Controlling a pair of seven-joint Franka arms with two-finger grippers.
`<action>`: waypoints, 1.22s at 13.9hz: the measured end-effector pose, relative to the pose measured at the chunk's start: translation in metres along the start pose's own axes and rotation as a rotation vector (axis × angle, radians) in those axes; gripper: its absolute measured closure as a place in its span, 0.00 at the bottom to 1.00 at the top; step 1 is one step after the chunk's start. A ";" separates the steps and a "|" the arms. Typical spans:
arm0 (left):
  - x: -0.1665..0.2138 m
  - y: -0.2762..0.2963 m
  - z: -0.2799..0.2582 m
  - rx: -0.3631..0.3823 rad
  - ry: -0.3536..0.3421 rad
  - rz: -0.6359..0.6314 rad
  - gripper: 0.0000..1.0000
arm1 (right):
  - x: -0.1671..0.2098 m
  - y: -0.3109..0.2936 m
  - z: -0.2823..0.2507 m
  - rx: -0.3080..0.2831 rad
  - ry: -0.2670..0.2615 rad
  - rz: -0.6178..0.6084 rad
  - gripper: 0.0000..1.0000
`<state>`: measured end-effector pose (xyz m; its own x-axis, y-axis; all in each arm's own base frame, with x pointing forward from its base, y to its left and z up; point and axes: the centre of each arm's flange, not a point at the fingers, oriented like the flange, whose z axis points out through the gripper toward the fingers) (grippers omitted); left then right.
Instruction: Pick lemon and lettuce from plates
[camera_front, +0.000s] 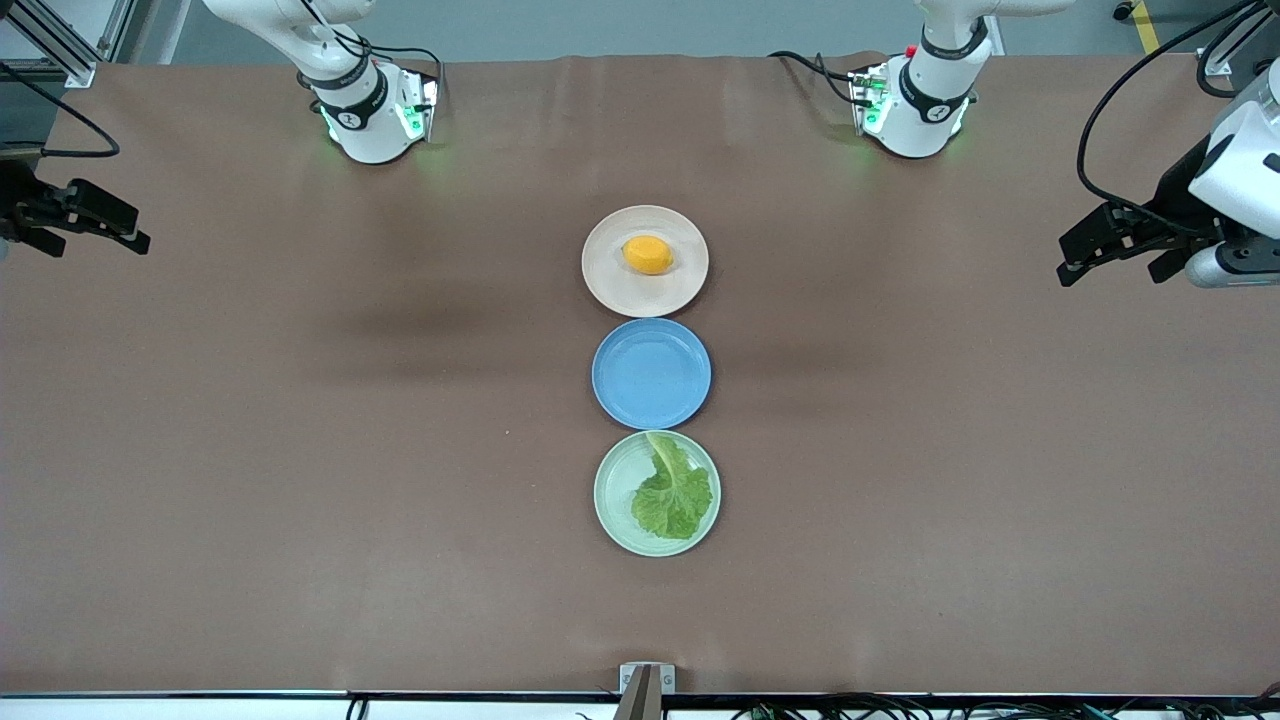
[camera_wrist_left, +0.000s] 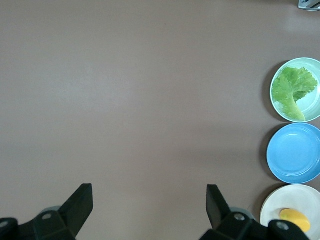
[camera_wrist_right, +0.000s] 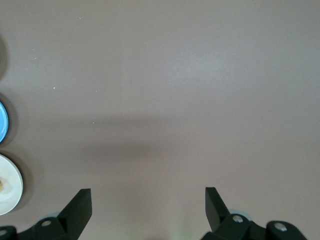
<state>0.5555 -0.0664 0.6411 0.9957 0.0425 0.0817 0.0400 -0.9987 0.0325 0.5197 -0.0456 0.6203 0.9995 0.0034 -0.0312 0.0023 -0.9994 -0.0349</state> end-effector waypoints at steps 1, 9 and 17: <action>0.000 0.000 0.000 0.000 0.000 0.000 0.00 | 0.000 0.000 0.000 0.000 0.000 0.000 0.00; 0.003 0.002 0.010 -0.002 -0.023 -0.031 0.00 | 0.000 -0.002 0.000 0.000 -0.001 -0.004 0.00; 0.038 0.177 0.175 -0.043 -0.115 -0.287 0.00 | 0.019 -0.001 0.031 -0.001 -0.054 -0.001 0.00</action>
<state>0.6150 -0.2465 0.4756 0.9472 0.3167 -0.0500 0.3198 -0.9441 0.0803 0.5374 -0.0439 0.5890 0.9963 0.0063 -0.0853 0.0034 -0.9994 -0.0336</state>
